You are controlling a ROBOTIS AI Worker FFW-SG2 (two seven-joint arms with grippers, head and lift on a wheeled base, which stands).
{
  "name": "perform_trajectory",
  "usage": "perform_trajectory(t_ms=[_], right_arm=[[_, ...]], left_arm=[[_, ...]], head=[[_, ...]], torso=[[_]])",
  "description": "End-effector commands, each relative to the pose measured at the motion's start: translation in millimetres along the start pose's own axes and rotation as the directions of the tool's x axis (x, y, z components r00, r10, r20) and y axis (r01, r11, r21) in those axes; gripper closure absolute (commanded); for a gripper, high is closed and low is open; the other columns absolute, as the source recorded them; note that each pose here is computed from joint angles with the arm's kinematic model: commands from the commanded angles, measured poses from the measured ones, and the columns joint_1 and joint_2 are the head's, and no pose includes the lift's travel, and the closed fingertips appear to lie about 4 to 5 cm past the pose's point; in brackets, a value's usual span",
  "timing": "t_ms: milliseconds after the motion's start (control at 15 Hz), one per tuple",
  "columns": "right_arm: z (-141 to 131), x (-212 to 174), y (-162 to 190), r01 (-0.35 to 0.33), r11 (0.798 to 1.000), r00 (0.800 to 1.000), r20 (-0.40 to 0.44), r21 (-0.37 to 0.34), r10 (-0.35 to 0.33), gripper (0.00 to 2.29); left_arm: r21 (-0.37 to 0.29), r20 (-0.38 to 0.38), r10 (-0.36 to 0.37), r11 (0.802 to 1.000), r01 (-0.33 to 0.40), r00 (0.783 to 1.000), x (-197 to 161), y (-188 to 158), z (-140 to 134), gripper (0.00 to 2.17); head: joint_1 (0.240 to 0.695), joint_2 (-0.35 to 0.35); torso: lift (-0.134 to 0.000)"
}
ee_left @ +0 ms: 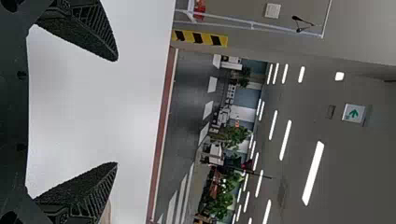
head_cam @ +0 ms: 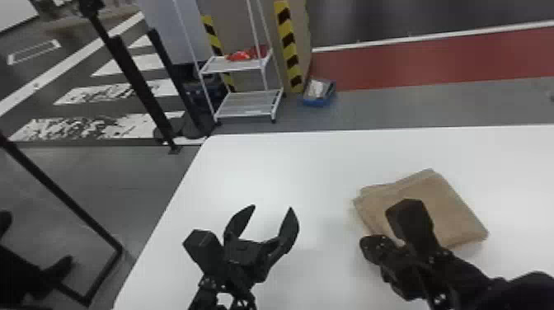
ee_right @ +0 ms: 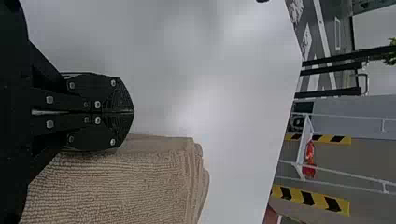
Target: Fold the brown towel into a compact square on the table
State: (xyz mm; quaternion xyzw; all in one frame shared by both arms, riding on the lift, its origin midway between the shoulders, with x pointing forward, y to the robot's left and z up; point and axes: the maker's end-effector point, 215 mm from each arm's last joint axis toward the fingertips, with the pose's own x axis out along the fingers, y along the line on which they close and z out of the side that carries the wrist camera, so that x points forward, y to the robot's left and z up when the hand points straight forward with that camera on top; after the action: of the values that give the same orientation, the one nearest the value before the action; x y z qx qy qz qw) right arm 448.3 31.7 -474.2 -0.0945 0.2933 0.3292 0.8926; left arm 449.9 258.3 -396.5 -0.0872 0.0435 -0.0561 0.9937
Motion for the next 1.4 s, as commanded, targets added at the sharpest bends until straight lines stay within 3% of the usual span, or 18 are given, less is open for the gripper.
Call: perform_trajectory(t_ms=[0, 267, 400, 533, 733, 1000, 1200, 1333], right_arm=[[-11.0, -17.8, -29.0, 0.060, 0.997, 0.998, -0.011, 0.043, -0.059, 1.69], [-29.2, -47.5, -82.9, 0.162, 0.982, 0.987, -0.040, 0.101, -0.159, 1.69], [-19.4, -66.4, -87.7, 0.142, 0.980, 0.989, 0.012, 0.141, -0.145, 1.69], [7.3, -95.9, -84.1, 0.101, 0.980, 0.984, 0.127, 0.174, -0.124, 1.69], [22.1, -131.3, -120.9, 0.147, 0.958, 0.961, 0.196, 0.245, -0.197, 1.69], [0.5, -143.9, -203.6, 0.288, 0.900, 0.930, 0.128, 0.327, -0.344, 1.69], [-27.3, -133.2, -249.0, 0.358, 0.858, 0.919, 0.024, 0.369, -0.394, 1.69], [-35.4, -122.4, -262.4, 0.368, 0.845, 0.918, -0.009, 0.387, -0.396, 1.69]], left_arm=[[-0.006, 0.001, -0.002, 1.000, 0.002, 1.000, 1.4, -2.5, -0.4, 0.08], [-0.008, -0.002, -0.006, 1.000, 0.006, 1.000, 2.4, -4.0, -2.5, 0.08], [-0.008, -0.003, -0.004, 1.000, 0.004, 1.000, 3.0, -3.4, -4.2, 0.08], [-0.011, -0.004, -0.004, 1.000, 0.004, 1.000, 3.8, -3.0, -5.1, 0.08], [-0.011, -0.006, -0.004, 1.000, 0.004, 1.000, 3.7, -2.9, -6.0, 0.08], [-0.013, -0.004, -0.005, 1.000, 0.005, 1.000, 4.4, -3.8, -5.3, 0.08], [-0.014, -0.005, -0.005, 1.000, 0.005, 1.000, 3.7, -3.1, -5.8, 0.08], [-0.013, -0.002, -0.004, 1.000, 0.004, 1.000, 3.5, -2.3, -4.7, 0.08]], head=[[0.695, 0.350], [0.695, 0.283], [0.695, 0.251], [0.695, 0.224], [0.695, 0.213], [0.695, 0.132], [0.695, 0.054], [0.695, 0.026]], torso=[[-0.118], [-0.118], [-0.118], [-0.118], [-0.118], [-0.118], [-0.118], [-0.118]])
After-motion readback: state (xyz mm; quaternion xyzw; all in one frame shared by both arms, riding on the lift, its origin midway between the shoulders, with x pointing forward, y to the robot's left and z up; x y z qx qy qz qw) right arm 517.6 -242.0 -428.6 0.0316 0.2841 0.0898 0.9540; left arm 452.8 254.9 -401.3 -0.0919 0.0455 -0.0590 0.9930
